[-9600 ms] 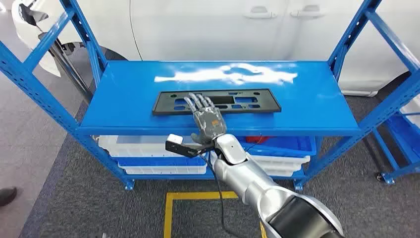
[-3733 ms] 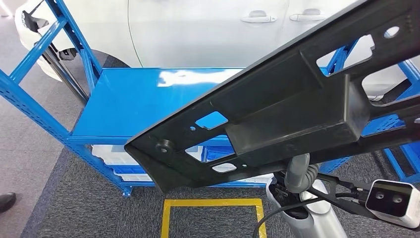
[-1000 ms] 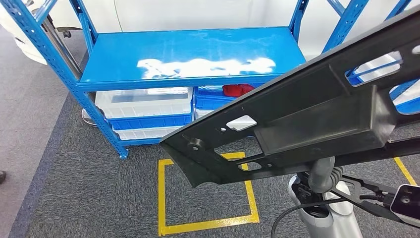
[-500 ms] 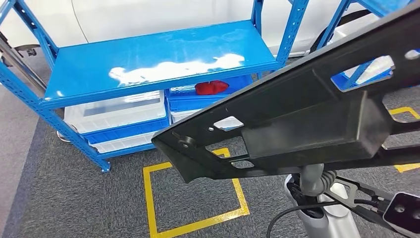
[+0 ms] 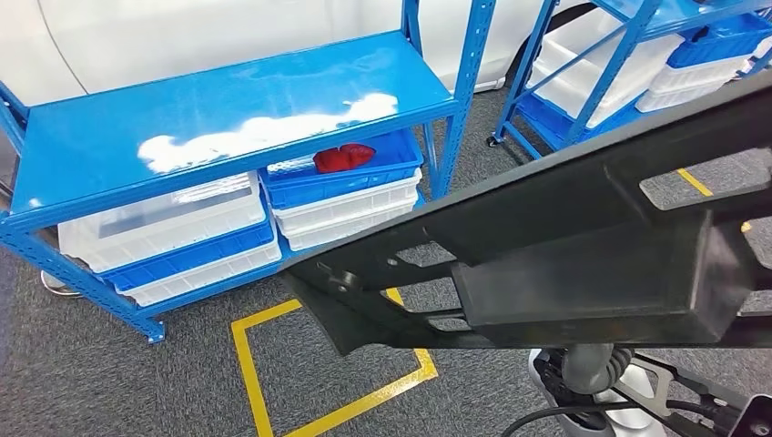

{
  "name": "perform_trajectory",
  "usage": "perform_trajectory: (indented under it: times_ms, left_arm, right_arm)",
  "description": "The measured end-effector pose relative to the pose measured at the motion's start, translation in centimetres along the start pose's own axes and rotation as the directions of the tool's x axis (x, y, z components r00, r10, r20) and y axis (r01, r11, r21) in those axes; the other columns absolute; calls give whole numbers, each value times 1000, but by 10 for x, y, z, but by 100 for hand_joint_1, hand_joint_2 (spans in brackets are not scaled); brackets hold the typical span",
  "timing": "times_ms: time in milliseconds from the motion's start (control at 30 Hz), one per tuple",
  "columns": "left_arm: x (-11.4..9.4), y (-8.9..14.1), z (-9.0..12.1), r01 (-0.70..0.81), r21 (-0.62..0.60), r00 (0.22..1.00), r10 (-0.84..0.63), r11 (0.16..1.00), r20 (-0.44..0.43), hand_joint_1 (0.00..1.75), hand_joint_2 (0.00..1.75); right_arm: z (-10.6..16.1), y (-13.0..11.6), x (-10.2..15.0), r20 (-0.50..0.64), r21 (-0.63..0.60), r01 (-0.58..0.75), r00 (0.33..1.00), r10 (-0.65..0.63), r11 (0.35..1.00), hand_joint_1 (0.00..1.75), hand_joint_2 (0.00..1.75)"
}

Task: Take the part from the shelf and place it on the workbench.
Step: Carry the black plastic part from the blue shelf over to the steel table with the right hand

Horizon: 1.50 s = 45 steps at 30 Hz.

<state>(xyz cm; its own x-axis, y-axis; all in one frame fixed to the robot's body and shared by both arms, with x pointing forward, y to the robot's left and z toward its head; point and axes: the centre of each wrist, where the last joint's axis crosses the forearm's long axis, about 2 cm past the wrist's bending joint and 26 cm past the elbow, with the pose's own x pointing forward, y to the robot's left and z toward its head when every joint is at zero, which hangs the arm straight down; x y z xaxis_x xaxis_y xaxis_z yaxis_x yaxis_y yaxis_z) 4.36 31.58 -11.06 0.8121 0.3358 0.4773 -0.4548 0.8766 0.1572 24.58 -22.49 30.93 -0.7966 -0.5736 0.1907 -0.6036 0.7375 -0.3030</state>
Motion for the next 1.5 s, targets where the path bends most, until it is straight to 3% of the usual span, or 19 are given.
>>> perform_trajectory:
  times_ms: [100,233,467,1200,1500]
  left_arm:
    - [-1,-1,1,10,-7,1000,-10,1000,15,0,175]
    - [3,-3,-1,37,-27,999,-36,999,31,0,175]
    - [3,-1,-1,70,-26,998,-70,997,-2,0,175]
    - [13,6,-6,47,-29,997,-45,998,57,0,175]
    - [21,32,-13,67,-5,996,-67,998,65,0,175]
  right_arm:
    - [4,-10,6,0,32,25,1000,-25,999,175,175]
    - [1,-16,8,5,7,-41,999,40,999,175,175]
    - [-3,-10,7,13,8,-67,998,67,998,175,175]
    - [-11,-1,0,53,20,-4,999,3,1000,175,175]
    - [-14,3,-5,75,-53,-14,997,18,999,175,175]
